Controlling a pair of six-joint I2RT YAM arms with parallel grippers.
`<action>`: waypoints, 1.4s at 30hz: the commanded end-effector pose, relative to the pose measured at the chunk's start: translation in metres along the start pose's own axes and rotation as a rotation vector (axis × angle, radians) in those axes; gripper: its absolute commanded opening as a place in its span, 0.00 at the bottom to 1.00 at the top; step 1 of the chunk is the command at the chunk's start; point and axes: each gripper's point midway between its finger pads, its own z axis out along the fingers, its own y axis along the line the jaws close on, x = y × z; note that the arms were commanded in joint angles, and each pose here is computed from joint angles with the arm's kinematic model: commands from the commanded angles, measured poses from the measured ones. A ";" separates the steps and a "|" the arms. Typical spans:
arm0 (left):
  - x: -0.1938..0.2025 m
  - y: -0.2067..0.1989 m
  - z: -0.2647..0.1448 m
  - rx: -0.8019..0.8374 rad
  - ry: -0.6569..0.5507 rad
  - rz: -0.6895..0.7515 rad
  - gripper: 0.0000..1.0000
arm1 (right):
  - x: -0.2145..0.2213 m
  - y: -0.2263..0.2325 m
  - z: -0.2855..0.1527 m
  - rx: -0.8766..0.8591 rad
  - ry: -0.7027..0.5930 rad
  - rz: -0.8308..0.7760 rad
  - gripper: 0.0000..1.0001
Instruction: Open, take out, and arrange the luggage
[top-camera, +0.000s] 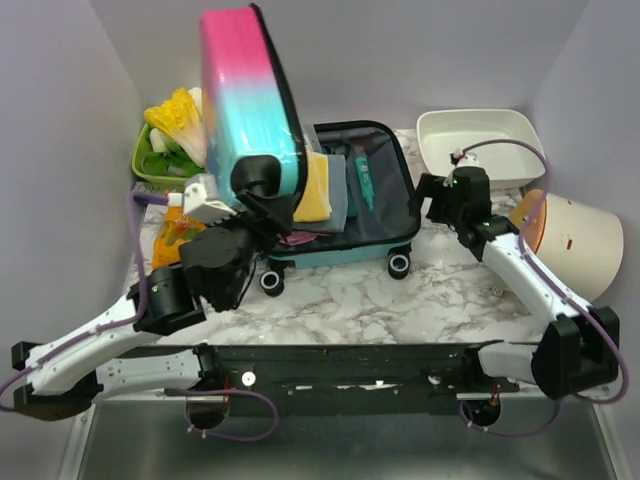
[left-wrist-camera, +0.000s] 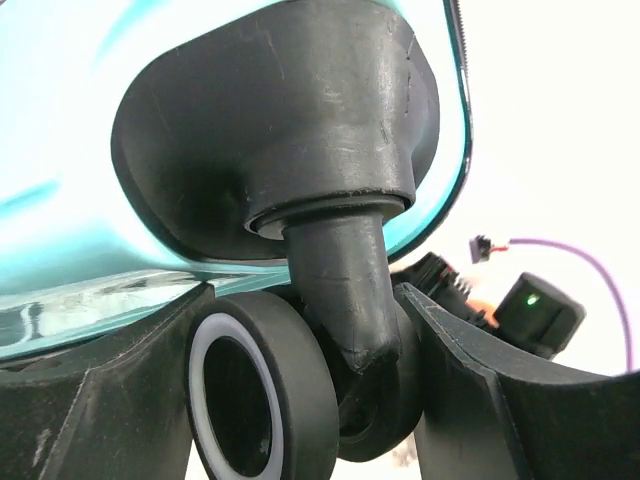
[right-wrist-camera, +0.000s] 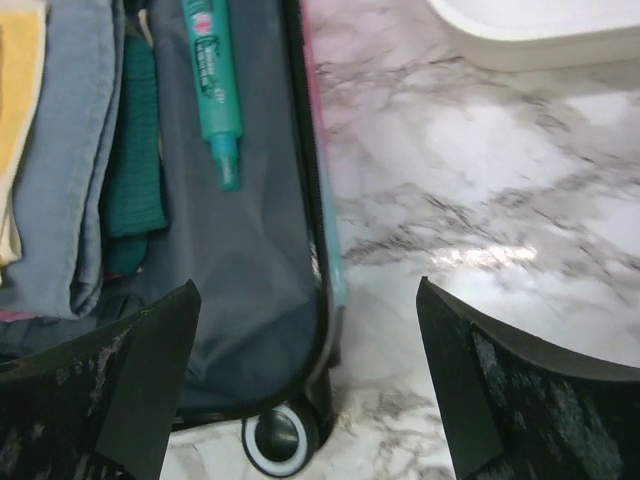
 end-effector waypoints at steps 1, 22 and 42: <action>-0.043 0.055 -0.006 -0.201 -0.167 0.084 0.00 | 0.008 0.030 0.038 -0.144 0.122 -0.055 0.95; -0.100 0.074 -0.073 -0.006 -0.169 -0.115 0.00 | 0.063 0.040 -0.027 -0.314 0.186 -0.048 0.01; -0.127 0.154 -0.089 -0.336 -0.415 -0.159 0.00 | 0.096 0.041 -0.018 -0.367 0.326 -0.114 0.01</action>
